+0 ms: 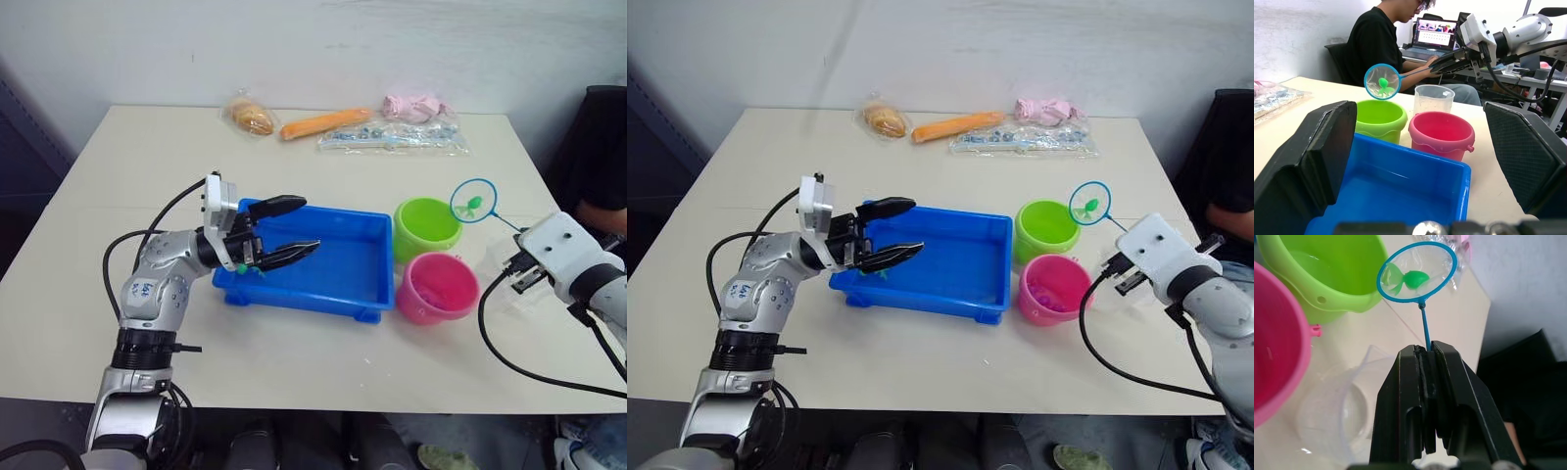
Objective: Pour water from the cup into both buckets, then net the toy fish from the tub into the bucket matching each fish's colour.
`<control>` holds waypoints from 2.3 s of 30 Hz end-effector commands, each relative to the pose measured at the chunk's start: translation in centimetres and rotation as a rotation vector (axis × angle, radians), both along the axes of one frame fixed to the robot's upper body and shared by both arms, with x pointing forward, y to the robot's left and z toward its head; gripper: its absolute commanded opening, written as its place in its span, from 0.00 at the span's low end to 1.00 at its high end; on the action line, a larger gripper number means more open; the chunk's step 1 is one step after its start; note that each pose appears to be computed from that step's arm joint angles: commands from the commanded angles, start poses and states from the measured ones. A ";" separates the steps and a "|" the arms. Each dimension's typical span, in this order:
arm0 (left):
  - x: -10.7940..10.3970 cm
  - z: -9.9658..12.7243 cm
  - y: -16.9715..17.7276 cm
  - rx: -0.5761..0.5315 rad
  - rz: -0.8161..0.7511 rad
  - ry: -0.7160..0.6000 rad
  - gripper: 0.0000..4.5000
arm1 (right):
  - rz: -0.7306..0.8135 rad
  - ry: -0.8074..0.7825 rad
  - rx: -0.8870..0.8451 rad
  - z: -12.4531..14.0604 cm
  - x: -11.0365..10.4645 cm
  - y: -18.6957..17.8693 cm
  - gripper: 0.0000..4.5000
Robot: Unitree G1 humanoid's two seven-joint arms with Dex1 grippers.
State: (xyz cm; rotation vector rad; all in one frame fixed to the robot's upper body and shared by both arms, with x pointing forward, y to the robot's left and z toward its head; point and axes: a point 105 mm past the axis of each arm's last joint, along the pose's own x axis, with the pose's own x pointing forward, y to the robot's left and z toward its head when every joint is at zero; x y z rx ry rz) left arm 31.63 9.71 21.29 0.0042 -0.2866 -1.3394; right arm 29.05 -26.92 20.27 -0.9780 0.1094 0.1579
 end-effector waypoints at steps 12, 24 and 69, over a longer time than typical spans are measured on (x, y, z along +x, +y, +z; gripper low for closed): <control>-0.1 0.0 0.4 0.048 0.016 -0.063 0.99 | 0.161 -0.155 -0.456 -0.1 0.0 1.2 0.00; 0.0 0.1 0.5 0.040 0.018 -0.059 0.99 | 0.296 -0.288 -0.706 -0.6 -0.3 1.6 0.00; -1.1 -2.4 18.0 0.270 0.486 0.052 0.99 | 0.561 0.414 0.413 -2.9 2.1 17.8 0.00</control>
